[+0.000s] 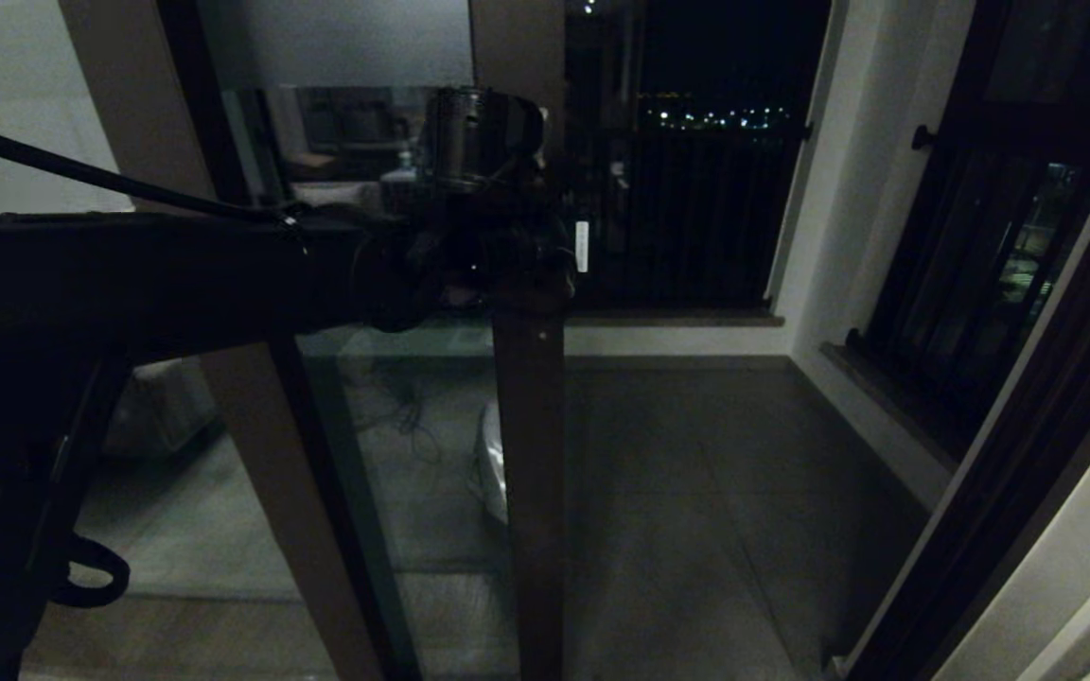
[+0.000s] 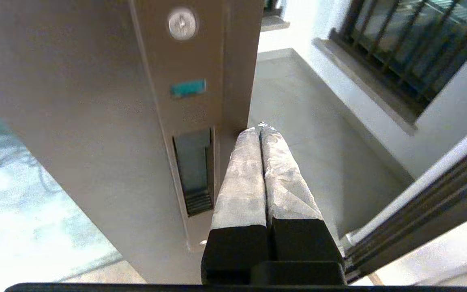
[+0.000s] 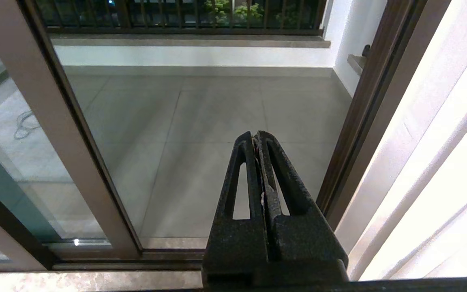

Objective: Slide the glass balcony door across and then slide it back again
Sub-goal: Open the slid door

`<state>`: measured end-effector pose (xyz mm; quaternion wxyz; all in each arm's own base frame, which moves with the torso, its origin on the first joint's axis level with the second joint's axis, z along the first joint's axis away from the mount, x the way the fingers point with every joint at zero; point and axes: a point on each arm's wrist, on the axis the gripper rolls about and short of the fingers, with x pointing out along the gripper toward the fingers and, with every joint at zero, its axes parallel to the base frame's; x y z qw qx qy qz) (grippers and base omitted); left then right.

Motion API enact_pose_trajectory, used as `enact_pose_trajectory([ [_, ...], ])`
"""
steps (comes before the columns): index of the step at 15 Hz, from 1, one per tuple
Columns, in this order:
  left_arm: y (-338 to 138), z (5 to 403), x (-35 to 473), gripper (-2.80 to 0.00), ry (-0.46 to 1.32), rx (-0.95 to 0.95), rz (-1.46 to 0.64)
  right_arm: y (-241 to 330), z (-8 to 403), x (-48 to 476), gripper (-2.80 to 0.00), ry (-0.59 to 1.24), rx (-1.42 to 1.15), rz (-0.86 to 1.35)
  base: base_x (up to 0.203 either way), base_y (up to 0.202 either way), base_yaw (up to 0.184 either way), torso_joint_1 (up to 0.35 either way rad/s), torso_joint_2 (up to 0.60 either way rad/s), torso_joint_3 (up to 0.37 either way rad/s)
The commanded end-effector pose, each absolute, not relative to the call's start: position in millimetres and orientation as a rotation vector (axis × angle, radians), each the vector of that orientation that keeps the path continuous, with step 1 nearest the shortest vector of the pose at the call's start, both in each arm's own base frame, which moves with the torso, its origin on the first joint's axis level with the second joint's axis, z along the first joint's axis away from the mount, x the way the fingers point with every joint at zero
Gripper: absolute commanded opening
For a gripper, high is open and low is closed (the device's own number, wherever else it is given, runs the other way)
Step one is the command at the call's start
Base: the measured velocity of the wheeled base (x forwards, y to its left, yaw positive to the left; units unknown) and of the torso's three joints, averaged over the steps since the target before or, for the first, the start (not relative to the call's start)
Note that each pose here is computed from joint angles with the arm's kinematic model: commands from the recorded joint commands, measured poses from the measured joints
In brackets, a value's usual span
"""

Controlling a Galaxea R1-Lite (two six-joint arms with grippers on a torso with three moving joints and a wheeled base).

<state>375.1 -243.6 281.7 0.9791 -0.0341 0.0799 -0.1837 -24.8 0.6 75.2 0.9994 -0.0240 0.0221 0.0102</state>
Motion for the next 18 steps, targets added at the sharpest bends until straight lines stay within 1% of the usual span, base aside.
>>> enact_pose_trajectory([
  [1, -242, 289, 371, -2.8, 0.146, -0.077, -0.378, 1, 75, -25, -2.8, 0.047, -0.048, 0.021, 0.0, 0.0, 0.0, 0.0, 0.0, 0.0],
  [5, -239, 288, 373, -2.8, 0.148, -0.076, -0.368, 1, 75, -25, -2.8, 0.046, -0.048, 0.021, 0.0, 0.0, 0.0, 0.0, 0.0, 0.0],
  [11, -220, 292, 380, -2.8, 0.147, -0.069, -0.321, 1, 75, -25, -2.8, 0.046, -0.048, 0.021, 0.0, 0.0, 0.0, 0.0, 0.0, 0.0],
  [18, -208, 294, 385, -2.8, 0.144, -0.068, -0.291, 1, 75, -25, -2.8, 0.046, -0.048, 0.021, 0.0, 0.0, 0.0, 0.0, 0.0, 0.0],
])
